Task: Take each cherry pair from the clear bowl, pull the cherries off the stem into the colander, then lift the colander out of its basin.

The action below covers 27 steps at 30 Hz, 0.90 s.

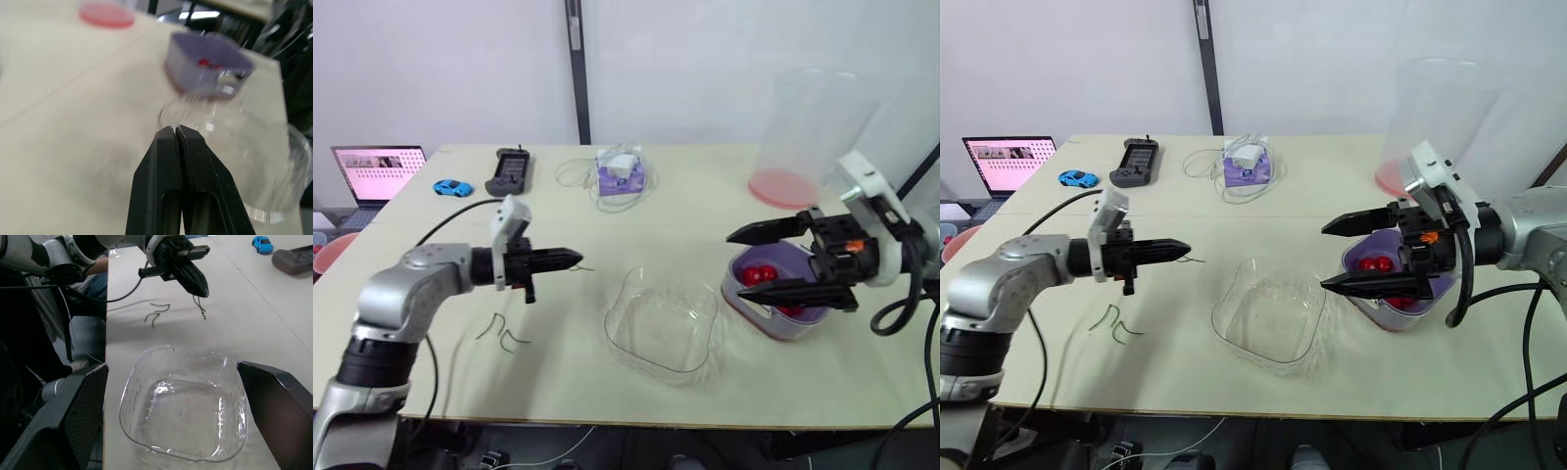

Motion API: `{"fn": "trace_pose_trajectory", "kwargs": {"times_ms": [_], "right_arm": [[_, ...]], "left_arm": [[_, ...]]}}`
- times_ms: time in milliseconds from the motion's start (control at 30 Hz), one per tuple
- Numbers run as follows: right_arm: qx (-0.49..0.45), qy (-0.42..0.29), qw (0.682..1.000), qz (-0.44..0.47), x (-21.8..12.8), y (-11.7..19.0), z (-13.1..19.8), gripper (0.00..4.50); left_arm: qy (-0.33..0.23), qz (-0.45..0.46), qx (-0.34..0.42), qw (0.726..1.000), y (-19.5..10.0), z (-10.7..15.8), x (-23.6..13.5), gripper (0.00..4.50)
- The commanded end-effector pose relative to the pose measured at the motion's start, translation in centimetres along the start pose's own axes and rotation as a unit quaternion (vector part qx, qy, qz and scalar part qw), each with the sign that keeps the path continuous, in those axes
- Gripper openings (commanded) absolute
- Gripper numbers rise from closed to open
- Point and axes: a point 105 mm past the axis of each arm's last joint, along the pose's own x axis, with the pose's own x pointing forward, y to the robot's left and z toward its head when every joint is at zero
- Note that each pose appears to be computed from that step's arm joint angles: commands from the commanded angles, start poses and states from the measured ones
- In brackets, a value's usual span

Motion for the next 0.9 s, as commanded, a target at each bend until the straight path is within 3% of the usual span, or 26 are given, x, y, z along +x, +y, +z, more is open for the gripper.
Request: {"fn": "trace_pose_trajectory", "kwargs": {"times_ms": [33, 233, 367, 467, 567, 700, 900], "right_arm": [[-0.032, -0.018, 0.999, 0.002, 0.0, -0.1, 1.2, 4.47], [-0.041, -0.024, 0.999, -0.008, 0.8, -0.7, 1.2, 4.47], [-0.043, -0.024, 0.999, -0.009, 0.9, -0.7, 1.3, 4.47], [-0.044, -0.025, 0.999, -0.016, 1.0, -0.8, 1.4, 4.50], [-0.041, -0.023, 0.999, -0.023, 1.0, -1.2, 1.4, 4.50], [-0.039, -0.023, 0.999, -0.017, 1.0, -1.2, 1.5, 4.50], [-0.033, -0.026, 0.999, -0.015, 0.9, -1.1, 1.5, 4.50]], "left_arm": [[-0.005, 0.077, -0.013, 0.997, 1.4, -1.2, -3.3, 0.00], [0.037, 0.143, -0.069, 0.987, 2.0, -6.7, -6.4, 0.00], [0.050, 0.170, -0.091, 0.980, 2.5, -8.5, -7.6, 0.00], [0.069, 0.191, -0.095, 0.975, 2.9, -10.0, -8.7, 0.95], [0.068, 0.194, -0.103, 0.973, 3.1, -10.2, -9.3, 2.28], [0.028, 0.198, -0.083, 0.976, 4.2, -7.4, -9.7, 4.40], [-0.002, 0.183, -0.047, 0.982, 4.5, -3.8, -10.2, 4.47]]}}
